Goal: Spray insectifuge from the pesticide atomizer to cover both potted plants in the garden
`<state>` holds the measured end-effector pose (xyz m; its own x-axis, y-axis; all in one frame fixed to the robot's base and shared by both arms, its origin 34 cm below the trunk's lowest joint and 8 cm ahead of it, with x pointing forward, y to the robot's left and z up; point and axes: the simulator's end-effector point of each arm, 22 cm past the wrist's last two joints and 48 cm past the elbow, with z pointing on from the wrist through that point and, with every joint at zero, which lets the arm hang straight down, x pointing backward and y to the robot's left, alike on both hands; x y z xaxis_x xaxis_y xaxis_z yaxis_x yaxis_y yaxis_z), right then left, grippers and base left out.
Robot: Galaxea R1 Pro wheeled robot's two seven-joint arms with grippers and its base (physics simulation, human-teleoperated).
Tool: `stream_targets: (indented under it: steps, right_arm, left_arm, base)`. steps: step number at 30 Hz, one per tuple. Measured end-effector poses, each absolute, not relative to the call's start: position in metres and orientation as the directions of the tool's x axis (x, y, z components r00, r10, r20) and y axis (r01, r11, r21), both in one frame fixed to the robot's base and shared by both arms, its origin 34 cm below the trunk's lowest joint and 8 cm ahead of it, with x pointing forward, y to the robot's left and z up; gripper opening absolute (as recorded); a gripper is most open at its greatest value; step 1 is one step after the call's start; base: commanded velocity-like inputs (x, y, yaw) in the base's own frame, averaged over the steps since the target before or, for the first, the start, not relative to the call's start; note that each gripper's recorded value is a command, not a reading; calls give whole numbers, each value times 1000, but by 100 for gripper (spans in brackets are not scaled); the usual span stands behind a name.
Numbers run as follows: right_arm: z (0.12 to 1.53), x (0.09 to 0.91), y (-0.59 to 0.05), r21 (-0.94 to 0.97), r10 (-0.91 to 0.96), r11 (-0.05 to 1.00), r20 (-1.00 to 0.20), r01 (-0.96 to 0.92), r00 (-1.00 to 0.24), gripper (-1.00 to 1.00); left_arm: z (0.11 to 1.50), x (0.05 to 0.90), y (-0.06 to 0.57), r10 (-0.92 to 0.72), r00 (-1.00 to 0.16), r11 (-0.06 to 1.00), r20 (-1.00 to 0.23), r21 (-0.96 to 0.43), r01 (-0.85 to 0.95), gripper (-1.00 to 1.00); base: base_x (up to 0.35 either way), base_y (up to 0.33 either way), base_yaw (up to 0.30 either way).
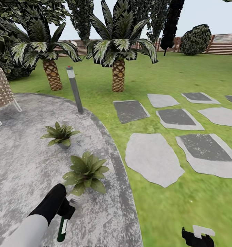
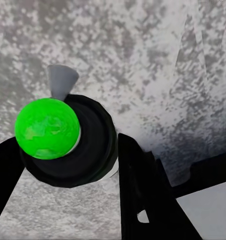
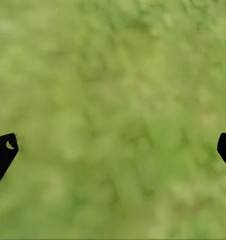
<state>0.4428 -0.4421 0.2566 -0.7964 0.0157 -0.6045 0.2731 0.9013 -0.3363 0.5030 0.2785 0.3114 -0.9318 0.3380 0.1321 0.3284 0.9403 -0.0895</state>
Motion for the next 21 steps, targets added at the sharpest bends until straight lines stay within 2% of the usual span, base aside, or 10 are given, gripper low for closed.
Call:
stream_targets:
  steps: [5, 10, 14, 17, 21]
  right_arm:
    - [256, 442, -442, -337, 17, 901, -603, 273, -798, 100]
    - [256, 442, -445, -339, 15, 900, -602, 273, -798, 100]
    - [256, 441, -447, -341, 13, 900, -601, 271, -799, 100]
    - [256, 441, -448, -343, 12, 900, -600, 271, -800, 100]
    - [256, 440, -448, -343, 12, 900, -598, 270, -801, 100]
  left_arm:
    - [313, 507, 268, 303, -947, 948, 109, -130, 289, -100]
    - [322, 519, 257, 285, -955, 947, 84, -183, 266, -100]
    - [360, 565, 244, 316, -949, 916, 23, -269, 298, -100]
    - [388, 581, 263, 434, -898, 882, 70, -237, 407, -100]
    - [412, 591, 287, 471, -871, 875, 143, -206, 439, -100]
  base:
    - [0, -1, 224]
    - [0, 0, 32]
    - [0, 0, 3]
    - [0, 0, 0]
    - [0, 0, 0]
